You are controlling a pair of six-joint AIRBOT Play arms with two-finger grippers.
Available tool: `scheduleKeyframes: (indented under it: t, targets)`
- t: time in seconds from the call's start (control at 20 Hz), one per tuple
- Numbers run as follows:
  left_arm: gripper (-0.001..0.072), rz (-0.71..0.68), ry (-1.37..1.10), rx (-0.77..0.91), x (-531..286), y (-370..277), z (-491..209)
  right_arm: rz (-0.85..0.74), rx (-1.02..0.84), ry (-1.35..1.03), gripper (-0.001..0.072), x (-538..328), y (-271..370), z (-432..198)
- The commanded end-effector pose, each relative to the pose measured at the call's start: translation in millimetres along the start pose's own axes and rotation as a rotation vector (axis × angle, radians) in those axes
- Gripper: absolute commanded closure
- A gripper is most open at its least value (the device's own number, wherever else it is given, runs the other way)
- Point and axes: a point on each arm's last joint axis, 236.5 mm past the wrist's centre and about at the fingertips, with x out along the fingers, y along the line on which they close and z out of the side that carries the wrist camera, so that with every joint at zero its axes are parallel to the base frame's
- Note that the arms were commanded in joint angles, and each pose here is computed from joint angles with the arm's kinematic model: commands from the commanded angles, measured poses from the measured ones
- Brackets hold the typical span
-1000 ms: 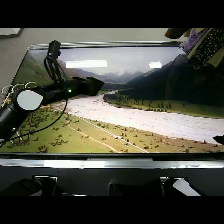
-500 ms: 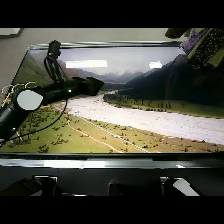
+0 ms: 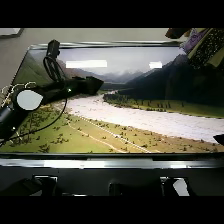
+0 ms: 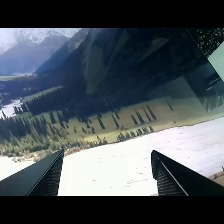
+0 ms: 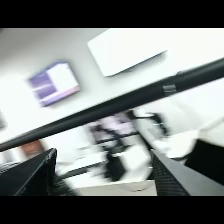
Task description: Fold the clothes and pants, and hang the long-sleeved shirts on hangers.
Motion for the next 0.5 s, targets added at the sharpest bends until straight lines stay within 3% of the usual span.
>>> scheduleKeyframes:
  t: [0.0,0.25,0.45]
  targets:
    - [0.0092,0.016,-0.027,-0.008,-4.7,8.2,9.4,0.356,0.046,0.129,0.0058,13.6,85.5,-55.5]
    - [0.0093,0.078,-0.047,-0.019,-35.1,37.2,25.9,0.822,-0.166,0.696,0.0058,-52.9,223.9,-282.8]
    - [0.0113,0.228,0.061,0.097,-70.8,74.4,9.3,1.084,-0.414,0.931,0.0058,-173.1,282.6,-383.9]
